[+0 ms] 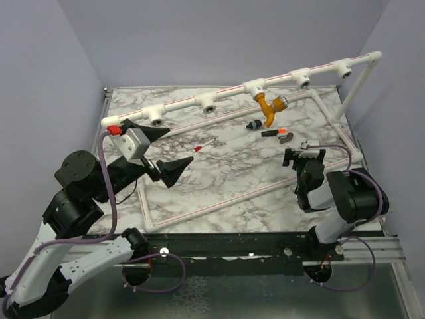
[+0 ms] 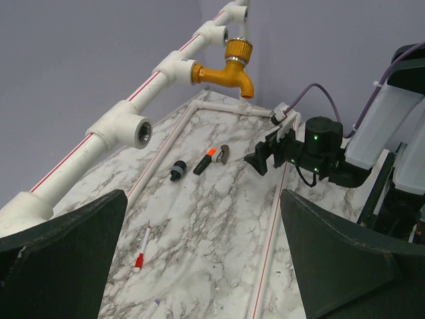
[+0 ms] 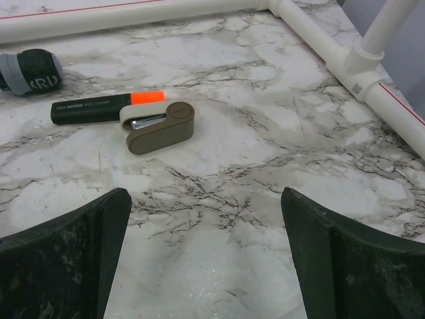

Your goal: Install the water faucets

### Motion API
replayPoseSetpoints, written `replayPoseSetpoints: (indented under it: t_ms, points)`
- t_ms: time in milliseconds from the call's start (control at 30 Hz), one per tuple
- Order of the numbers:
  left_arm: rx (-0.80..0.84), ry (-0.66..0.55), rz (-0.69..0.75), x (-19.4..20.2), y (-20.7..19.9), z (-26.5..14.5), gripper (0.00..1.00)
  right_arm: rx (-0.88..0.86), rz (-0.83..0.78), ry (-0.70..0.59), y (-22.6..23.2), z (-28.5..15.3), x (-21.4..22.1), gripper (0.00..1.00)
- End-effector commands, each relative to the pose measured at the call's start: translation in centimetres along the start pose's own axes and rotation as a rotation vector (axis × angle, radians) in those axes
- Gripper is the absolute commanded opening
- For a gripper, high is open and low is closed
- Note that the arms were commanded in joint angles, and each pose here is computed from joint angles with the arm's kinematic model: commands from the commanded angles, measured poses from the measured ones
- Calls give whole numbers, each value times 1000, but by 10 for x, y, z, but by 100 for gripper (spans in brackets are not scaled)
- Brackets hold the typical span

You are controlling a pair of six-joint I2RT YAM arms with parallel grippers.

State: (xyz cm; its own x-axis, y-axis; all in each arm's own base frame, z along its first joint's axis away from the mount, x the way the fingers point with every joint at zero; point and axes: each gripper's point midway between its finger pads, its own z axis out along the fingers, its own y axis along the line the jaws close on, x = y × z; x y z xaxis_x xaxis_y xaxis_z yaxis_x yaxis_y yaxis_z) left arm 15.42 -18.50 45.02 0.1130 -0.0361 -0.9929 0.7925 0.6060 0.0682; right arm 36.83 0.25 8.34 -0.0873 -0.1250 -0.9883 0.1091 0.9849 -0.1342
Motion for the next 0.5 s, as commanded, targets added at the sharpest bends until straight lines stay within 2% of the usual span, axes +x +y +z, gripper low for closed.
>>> replayPoseSetpoints:
  t_ms: [0,467]
  points:
    - [47,-40,27,-8,-8,-1,99,-10,48,-11,4,11,-7,100]
    - [14,-21,7,5,-3,-3,99,15,59,3,-1,12,-5,100]
